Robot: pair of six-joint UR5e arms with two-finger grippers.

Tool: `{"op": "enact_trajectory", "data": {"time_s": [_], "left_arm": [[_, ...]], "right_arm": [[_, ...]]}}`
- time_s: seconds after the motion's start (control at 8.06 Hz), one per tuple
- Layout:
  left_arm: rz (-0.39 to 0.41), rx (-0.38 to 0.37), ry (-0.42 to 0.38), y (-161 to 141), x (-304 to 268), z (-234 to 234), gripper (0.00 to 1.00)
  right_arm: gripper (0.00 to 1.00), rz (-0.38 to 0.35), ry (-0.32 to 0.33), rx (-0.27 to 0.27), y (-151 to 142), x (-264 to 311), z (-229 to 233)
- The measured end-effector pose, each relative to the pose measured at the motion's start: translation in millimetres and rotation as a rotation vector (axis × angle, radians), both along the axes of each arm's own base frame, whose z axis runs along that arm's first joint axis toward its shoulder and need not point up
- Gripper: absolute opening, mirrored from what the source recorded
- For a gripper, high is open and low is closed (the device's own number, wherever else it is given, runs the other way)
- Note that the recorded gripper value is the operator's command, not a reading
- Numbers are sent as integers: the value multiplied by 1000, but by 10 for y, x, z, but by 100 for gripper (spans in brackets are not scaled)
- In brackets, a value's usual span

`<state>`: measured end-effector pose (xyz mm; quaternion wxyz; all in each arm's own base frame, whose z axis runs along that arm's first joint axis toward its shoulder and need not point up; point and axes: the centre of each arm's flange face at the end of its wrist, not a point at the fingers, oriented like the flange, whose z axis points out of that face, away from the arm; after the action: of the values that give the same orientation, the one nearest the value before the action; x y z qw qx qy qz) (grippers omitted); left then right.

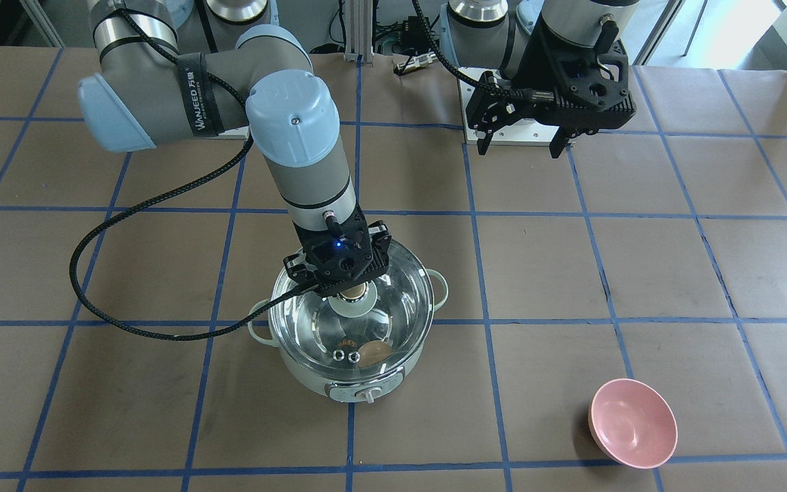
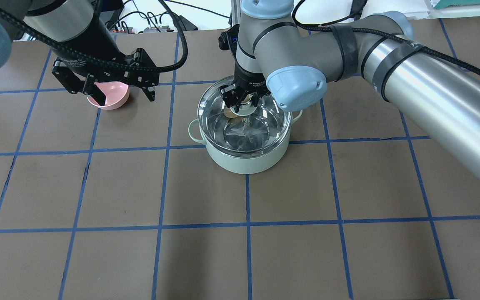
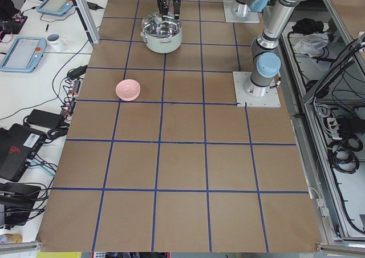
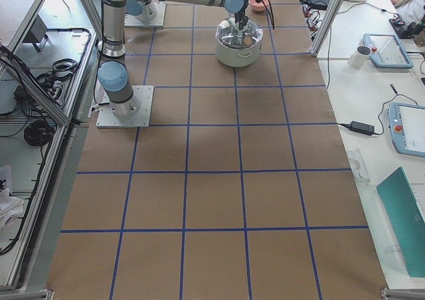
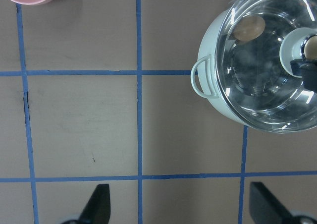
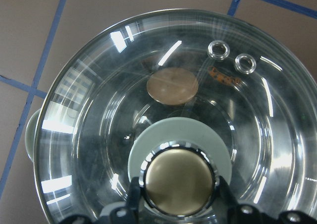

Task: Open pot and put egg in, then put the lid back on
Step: 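Lower and adjust the glass lid onto the pot rim with the right gripper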

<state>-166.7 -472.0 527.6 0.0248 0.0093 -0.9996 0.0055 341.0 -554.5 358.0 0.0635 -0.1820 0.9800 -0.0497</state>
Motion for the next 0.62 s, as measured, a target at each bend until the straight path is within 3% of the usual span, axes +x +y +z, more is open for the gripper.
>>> {"op": "enact_trajectory", "data": {"time_s": [0.62], "left_arm": [[0, 0, 0, 0, 0, 0, 100]], "right_arm": [[0, 0, 7, 16, 31, -12, -88]]}}
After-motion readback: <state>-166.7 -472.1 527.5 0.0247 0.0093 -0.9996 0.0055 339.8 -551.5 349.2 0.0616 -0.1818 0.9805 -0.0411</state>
